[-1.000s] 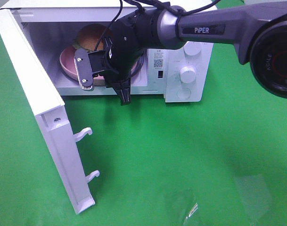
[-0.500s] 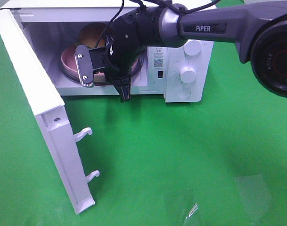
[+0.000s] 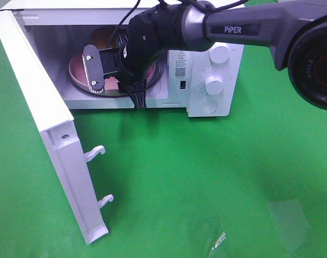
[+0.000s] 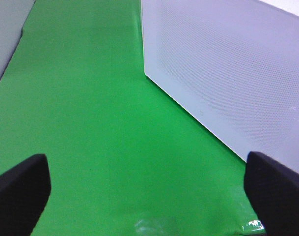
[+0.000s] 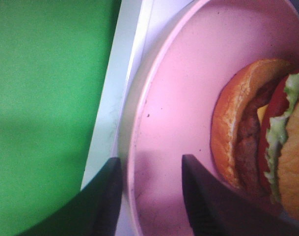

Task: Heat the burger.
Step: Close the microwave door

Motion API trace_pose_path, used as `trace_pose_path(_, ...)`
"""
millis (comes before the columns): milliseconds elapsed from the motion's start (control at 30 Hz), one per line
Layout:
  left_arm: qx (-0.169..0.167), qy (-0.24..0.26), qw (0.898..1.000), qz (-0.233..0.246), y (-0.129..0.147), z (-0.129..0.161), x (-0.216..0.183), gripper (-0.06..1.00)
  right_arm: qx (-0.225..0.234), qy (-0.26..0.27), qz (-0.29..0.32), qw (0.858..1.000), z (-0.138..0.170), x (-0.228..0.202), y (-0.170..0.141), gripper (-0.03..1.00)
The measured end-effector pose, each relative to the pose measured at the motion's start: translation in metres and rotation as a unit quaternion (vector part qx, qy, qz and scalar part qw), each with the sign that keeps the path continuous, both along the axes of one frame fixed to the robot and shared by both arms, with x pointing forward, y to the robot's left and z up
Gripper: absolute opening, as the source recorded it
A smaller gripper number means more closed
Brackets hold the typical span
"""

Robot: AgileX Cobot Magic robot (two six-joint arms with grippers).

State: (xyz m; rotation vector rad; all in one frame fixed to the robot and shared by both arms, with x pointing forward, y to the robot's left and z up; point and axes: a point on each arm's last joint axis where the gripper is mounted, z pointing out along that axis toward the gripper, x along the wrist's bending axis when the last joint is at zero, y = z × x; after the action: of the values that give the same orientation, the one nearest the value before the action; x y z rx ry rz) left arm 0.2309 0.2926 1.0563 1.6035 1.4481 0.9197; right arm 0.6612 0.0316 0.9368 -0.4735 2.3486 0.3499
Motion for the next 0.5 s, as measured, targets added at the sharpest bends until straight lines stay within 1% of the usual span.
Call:
trace_pose_path(167, 0.000, 0.000, 1.000, 0.000, 0.0000, 0.0000, 0.0000, 1.00, 0.010, 0.005, -0.011, 1.000, 0.0001, 0.0001, 0.0001, 0.41)
trace_pose_path(300, 0.000, 0.000, 1.000, 0.000, 0.0000, 0.0000, 0.0000, 1.00, 0.015, 0.007, -0.016, 1.000, 0.0002, 0.0002, 0.0002, 0.44)
trace_pose_path(333, 0.000, 0.000, 1.000, 0.000, 0.0000, 0.0000, 0.0000, 1.00, 0.019, 0.009, -0.020, 1.000, 0.0004, 0.0003, 0.0003, 0.48)
trace_pose_path(367, 0.000, 0.000, 1.000, 0.000, 0.0000, 0.0000, 0.0000, 1.00, 0.019, 0.009, -0.020, 1.000, 0.0004, 0.0003, 0.0003, 0.48)
trace_pose_path(433, 0.000, 0.000, 1.000, 0.000, 0.0000, 0.0000, 0.0000, 1.00, 0.025, 0.012, -0.026, 0.999, 0.0014, -0.0002, -0.0001, 0.53)
trace_pose_path(467, 0.000, 0.000, 1.000, 0.000, 0.0000, 0.0000, 0.0000, 1.00, 0.025, 0.012, -0.026, 0.999, 0.0014, -0.0002, -0.0001, 0.53)
trace_pose_path(500, 0.000, 0.000, 1.000, 0.000, 0.0000, 0.0000, 0.0000, 1.00, 0.024, 0.011, -0.026, 0.999, 0.0025, -0.0012, -0.0002, 0.57)
